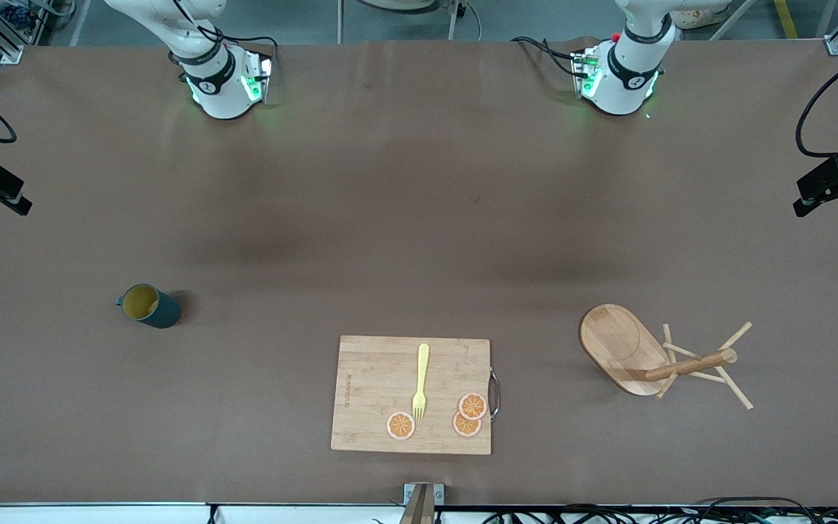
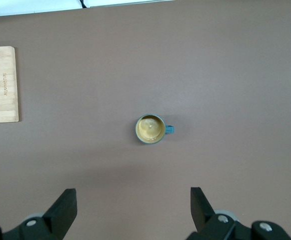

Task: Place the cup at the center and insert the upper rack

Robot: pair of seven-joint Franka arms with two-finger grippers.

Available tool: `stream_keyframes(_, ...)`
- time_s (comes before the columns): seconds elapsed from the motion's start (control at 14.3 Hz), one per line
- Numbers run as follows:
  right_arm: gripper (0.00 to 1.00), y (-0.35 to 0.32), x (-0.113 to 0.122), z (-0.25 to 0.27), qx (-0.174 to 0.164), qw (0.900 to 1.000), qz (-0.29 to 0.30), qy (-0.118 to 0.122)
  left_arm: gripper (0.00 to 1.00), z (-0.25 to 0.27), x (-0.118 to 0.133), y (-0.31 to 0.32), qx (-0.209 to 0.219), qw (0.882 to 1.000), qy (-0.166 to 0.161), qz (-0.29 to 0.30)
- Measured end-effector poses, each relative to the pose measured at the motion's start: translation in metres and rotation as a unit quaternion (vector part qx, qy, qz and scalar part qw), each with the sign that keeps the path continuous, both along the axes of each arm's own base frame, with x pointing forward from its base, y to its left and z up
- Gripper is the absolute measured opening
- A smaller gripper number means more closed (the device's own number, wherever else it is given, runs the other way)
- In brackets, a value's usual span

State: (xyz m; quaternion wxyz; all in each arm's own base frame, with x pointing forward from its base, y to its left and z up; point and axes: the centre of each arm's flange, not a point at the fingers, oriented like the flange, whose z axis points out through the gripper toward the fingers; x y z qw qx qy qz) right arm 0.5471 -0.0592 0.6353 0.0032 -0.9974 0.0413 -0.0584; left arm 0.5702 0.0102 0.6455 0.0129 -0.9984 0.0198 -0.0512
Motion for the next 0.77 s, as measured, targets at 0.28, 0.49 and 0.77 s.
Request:
stream_keyframes(0.28,1.0,0.0,0.001,0.001,0.0,1.0,0.0,-0.004,1.0,0.0,0.0,0.0,0.0,1.0,0.001,0.0)
stream_keyframes(0.49,1.0,0.0,0.001,0.001,0.0,1.0,0.0,-0.004,1.0,0.0,0.0,-0.002,-0.001,1.0,0.001,-0.001)
stream_keyframes(0.77,1.0,0.002,0.009,-0.02,0.002,1.0,0.003,0.015,1.0,0.0,0.0,-0.003,-0.001,1.0,0.001,-0.002)
